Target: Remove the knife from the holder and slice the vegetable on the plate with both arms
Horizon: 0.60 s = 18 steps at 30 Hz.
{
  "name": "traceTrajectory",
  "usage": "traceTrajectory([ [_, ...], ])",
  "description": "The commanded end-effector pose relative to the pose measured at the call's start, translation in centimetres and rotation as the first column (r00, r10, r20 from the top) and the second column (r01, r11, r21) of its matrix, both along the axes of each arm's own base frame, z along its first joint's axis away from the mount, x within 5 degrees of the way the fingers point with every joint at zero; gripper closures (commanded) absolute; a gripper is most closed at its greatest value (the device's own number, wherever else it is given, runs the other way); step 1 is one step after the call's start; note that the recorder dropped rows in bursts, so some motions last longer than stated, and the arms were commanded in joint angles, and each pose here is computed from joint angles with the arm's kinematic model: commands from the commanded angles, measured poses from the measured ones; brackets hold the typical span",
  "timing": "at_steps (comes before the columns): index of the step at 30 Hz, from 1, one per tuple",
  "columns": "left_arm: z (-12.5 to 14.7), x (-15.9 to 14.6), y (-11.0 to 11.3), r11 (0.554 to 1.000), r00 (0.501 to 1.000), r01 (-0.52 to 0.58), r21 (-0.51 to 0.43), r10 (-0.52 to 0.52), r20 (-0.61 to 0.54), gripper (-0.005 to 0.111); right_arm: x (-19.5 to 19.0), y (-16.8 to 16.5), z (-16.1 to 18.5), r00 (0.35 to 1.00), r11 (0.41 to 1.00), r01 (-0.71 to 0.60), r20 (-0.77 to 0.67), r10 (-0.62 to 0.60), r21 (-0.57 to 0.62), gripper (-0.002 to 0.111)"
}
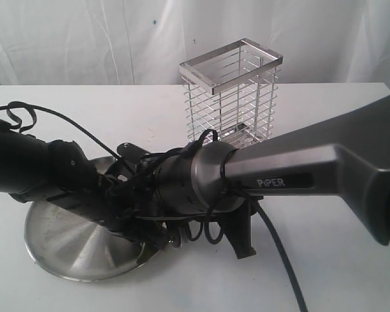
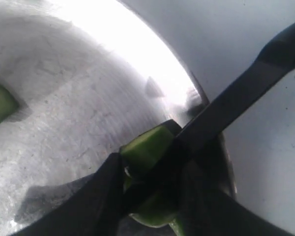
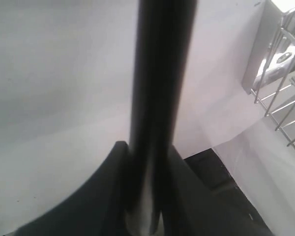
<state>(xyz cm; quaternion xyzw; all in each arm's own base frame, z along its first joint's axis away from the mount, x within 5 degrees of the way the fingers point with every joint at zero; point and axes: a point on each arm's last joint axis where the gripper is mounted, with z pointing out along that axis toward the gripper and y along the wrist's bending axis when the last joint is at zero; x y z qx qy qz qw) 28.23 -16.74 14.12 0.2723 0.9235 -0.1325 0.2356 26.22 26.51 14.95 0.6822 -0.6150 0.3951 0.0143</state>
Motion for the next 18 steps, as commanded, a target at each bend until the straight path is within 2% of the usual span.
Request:
traceTrajectory([
  [1, -0.9, -0.3, 0.7, 1.000, 0.998, 0.013, 0.024, -0.011, -0.063, 0.083, 0.0, 0.0, 0.0, 1.000, 1.000, 0.001, -0.009, -0.001, 0.007, 0.108],
  [8, -0.3, -0.7, 1.9, 0.996, 0.991, 0.077, 0.054, -0.071, -0.114, 0.083, 0.2, -0.1, 0.1, 1.000, 1.000, -0.009, 0.003, 0.009, -0.003, 0.108],
  [14, 2.4, -1.2, 2.2, 0.992, 0.992, 0.115, 0.049, -0.113, -0.056, 0.083, 0.8, -0.6, -0.6, 1.000, 1.000, 0.006, -0.006, -0.006, -0.024, 0.108],
  [18, 3.0, -1.6, 2.3, 0.989, 0.990, 0.136, 0.052, -0.133, -0.054, 0.083, 1.1, -0.6, -0.5, 0.999, 0.999, -0.011, 0.032, 0.012, -0.038, 0.108],
])
